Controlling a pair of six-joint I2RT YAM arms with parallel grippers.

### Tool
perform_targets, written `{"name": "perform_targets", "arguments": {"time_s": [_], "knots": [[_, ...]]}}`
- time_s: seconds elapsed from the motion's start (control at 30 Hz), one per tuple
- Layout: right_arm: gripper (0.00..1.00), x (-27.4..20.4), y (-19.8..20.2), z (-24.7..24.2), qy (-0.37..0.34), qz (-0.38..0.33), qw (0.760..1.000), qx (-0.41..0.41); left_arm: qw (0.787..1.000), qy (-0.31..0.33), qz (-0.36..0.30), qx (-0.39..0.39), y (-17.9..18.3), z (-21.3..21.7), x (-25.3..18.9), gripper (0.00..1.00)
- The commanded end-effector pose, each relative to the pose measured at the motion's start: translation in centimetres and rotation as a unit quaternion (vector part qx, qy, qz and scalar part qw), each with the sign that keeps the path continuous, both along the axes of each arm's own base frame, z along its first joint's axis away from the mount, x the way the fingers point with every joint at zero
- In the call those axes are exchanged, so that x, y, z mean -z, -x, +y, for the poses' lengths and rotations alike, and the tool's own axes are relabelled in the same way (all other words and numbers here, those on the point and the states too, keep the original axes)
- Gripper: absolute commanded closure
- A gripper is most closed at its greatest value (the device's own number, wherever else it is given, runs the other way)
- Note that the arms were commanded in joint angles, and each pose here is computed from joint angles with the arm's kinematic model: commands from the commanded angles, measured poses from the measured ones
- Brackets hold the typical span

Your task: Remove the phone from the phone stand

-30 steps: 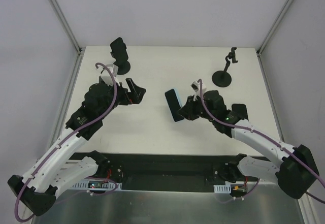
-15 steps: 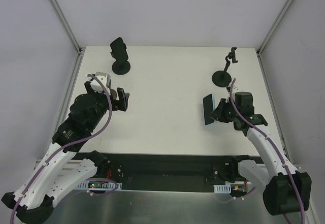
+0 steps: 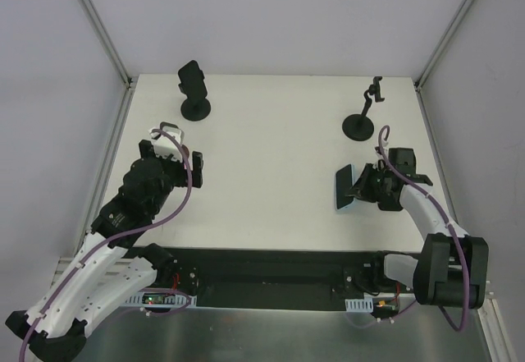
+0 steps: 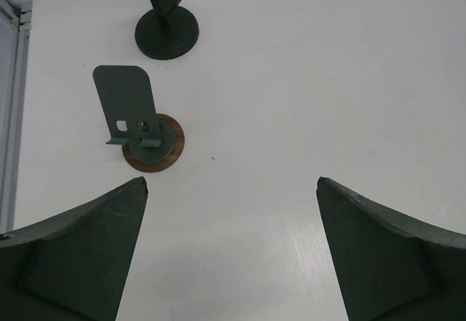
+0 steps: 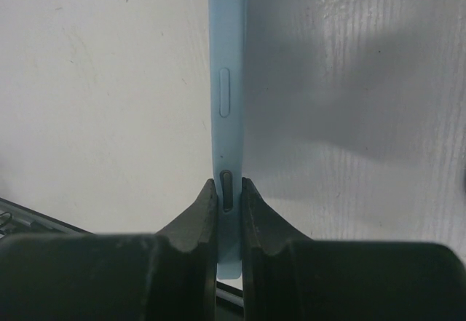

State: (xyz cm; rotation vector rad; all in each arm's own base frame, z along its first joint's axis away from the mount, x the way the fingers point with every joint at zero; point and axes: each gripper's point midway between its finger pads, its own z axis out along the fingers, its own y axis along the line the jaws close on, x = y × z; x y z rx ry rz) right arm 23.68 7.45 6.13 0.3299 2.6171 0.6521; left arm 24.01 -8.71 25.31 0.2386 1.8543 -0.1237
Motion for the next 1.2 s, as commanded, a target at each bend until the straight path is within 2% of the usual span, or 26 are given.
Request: {"name": "perform_targets", "arguments": {"time_s": [0.0, 0.37, 0.6, 1.03, 1.13, 1.17], "knots": [[0.99, -1.2, -1.6, -0.8, 0.008, -0.014, 1.000, 0.005, 0.999, -0.024, -0.024, -0.030, -0.1, 1.8, -0.6, 0.01], [0.95, 0.7, -0.2, -2.3, 0.054, 0.043, 0.998, 0.001, 0.999, -0.014, -0.032, -0.031, 0.4, 2.3, -0.5, 0.01], [0.75, 1.0, 0.1, -2.8, 0.069, 0.049, 0.996, 0.006, 0.999, -0.007, -0.034, -0.029, 0.6, 2.3, -0.6, 0.01], [0.59, 1.5, 0.0, -3.4, 0.083, 0.053, 0.995, 0.015, 0.999, 0.001, -0.032, -0.026, 0.8, 2.3, -0.3, 0.01], [0.53, 1.6, 0.0, -3.5, 0.088, 0.055, 0.994, 0.017, 0.999, 0.001, -0.032, -0.026, 0.7, 2.3, -0.3, 0.01], [0.47, 1.7, 0.0, -3.6, 0.090, 0.055, 0.994, 0.018, 0.999, 0.002, -0.032, -0.027, 0.8, 2.3, -0.3, 0.01]]}}
